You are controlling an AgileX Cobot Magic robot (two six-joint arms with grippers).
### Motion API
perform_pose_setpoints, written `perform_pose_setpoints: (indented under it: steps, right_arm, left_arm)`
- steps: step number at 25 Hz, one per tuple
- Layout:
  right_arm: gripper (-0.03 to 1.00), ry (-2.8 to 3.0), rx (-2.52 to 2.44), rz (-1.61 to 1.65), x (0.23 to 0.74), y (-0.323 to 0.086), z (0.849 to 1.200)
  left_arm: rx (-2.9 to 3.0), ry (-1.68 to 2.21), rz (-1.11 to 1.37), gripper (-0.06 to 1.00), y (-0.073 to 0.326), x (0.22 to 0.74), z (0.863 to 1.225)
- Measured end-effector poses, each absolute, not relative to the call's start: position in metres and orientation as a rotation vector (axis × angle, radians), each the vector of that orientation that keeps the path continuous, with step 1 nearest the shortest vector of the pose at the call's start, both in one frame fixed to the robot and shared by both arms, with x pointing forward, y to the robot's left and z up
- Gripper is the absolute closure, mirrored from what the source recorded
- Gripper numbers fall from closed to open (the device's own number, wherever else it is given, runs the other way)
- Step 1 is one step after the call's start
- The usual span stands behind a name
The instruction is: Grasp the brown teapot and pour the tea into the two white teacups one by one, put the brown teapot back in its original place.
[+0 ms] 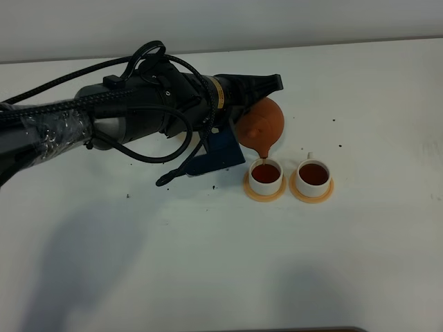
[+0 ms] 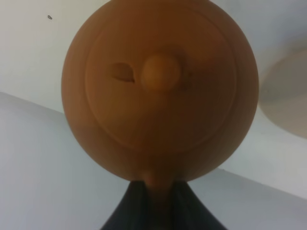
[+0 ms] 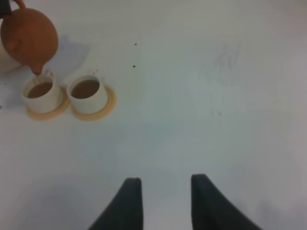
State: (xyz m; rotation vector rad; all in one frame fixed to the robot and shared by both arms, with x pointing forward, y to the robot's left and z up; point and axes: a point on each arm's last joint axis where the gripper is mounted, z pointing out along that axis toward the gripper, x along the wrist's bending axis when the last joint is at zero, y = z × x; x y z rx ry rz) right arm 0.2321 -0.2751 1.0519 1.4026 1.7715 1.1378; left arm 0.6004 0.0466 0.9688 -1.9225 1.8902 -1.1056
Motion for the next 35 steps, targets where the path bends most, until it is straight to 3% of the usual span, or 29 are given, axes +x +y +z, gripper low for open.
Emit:
perform_pose_setpoints:
  steps: [26,35]
  right_arm:
    - [0.73,1.771,1.403,1.138,0.232,-0.275,1.052]
    - [0.73,1.771,1.403,1.138,0.232,-0.275,1.052]
  left_arm:
    - [-1.996,1.865,-1.034,0.83,0.051,0.598,0.967]
    - [-2.207,1.742,-1.004,0.83,0.059,0.588,0.987]
